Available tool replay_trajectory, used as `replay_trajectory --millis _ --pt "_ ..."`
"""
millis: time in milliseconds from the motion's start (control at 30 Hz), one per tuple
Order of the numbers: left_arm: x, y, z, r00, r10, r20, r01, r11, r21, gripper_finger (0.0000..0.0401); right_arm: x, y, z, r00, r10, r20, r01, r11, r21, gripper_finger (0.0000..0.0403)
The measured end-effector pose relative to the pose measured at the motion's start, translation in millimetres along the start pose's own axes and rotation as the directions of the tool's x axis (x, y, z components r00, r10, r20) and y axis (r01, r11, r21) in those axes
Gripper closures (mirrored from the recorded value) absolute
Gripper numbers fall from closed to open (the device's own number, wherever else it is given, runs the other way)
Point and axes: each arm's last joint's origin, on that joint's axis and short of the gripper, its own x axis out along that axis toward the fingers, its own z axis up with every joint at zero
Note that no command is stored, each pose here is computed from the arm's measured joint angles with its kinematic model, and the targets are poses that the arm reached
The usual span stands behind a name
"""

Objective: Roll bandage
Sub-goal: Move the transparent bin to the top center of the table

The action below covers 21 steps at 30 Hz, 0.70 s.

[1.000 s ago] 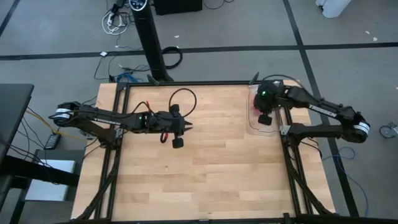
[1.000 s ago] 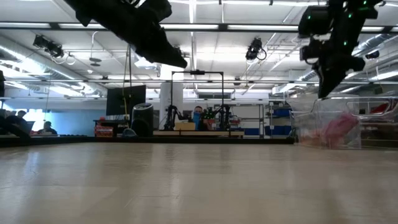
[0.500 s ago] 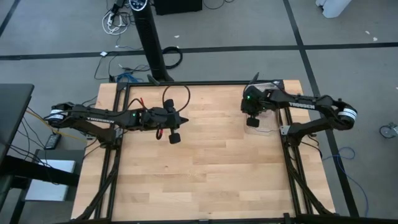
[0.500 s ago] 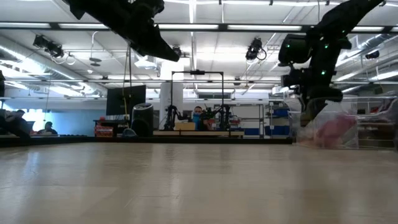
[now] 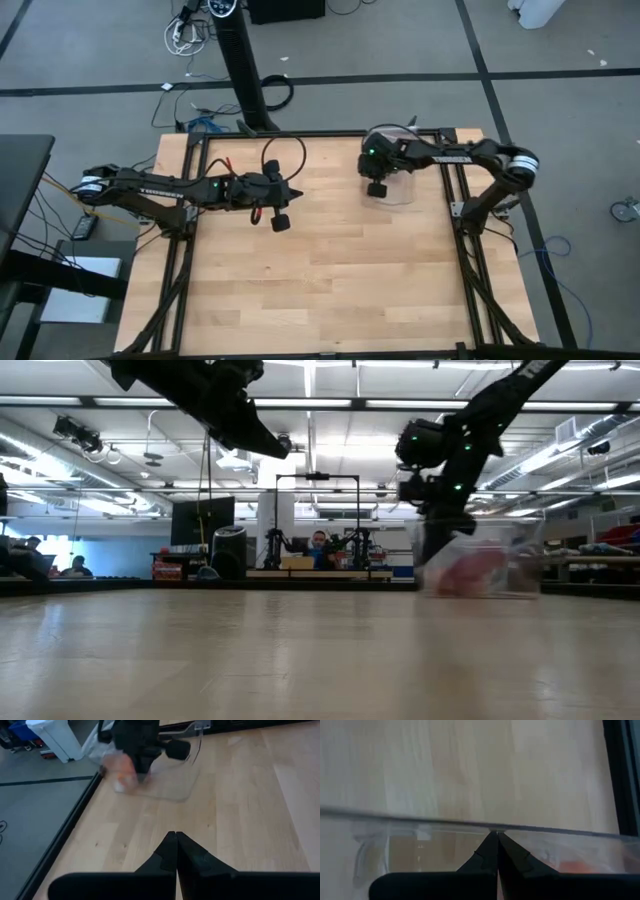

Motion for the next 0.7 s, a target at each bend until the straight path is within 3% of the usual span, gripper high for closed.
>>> replay_trajectory --millis 367,700 --pt "0.0 0.0 -0.4 1.000 0.000 -0.004 0.000 1.000 0.004 0.0397 44.0 -3.2 70.1 0.993 0.045 0.110 -0.033 0.993 -0.111 0.0403" --pt "0.4 1.0 -1.1 1.000 0.003 -0.011 -0.003 1.000 0.002 0.0397 49.2 11.1 135.9 0.971 0.077 0.227 -0.017 0.967 -0.256 0.0403"
